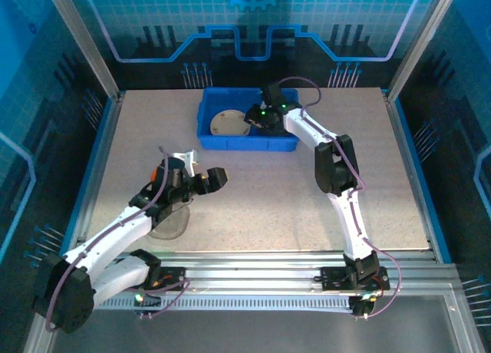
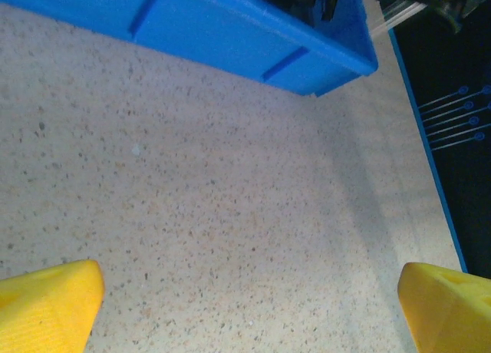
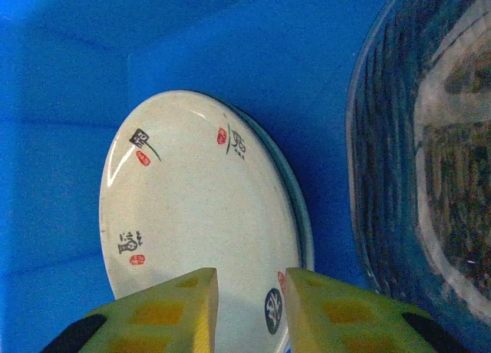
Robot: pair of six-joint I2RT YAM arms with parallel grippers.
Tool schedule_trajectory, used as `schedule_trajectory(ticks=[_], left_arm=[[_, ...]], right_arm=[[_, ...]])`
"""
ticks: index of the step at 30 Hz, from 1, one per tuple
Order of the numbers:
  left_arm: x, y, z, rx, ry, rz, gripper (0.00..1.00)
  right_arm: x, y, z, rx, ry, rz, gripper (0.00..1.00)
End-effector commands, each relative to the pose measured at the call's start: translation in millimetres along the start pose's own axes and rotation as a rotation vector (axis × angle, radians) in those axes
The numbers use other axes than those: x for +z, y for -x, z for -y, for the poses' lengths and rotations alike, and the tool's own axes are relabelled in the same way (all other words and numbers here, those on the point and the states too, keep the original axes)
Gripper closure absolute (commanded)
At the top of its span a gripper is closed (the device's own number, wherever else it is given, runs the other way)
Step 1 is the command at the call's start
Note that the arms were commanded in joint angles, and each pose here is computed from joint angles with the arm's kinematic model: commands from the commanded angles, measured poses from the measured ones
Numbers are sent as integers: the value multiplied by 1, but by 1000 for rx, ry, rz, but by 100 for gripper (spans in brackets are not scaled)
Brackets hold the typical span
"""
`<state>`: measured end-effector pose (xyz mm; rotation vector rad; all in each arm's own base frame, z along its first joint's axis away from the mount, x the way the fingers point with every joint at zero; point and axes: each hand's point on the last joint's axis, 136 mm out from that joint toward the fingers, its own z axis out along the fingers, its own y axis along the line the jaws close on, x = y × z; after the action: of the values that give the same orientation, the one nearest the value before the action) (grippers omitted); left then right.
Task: Place the plates into the plastic bin on the countertop
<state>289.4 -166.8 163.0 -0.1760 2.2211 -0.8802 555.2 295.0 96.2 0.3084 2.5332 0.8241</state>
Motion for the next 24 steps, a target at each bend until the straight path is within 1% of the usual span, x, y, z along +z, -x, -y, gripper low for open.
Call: schedule_trajectory(ticks=[1,4,6,8,10,14,17,19,22,24], left_arm=[[-16,29,10,41,31,72,1],[-25,42,8,33,64,85,1],[-30,48,6,24,85,89,1],[-34,53,5,9,97,91,1],[-39,57,5,-18,100,93,1],[-50,61,7,-58,97,98,1],[-57,59,6,-87,83,95,1],[-61,58,6,-105,67,96,1],[-68,55,4,-143,44,101,1],[-72,53,-1,-164,42,108,1]], right_arm=[[-62,40,-27,-60,43,120,70],[-94,47,-33,-115,18,173,69],[-114,45,-36,-142,19,202,69],[-129,35,-40,-165,36,206,68],[-140,16,-45,-190,61,185,68],[-155,-42,-66,-273,129,120,65],[-158,-97,-80,-336,172,37,57],[-157,-129,-88,-353,206,-16,54],[-151,-174,-100,-361,271,-102,57],[-143,-200,-107,-362,297,-162,65]])
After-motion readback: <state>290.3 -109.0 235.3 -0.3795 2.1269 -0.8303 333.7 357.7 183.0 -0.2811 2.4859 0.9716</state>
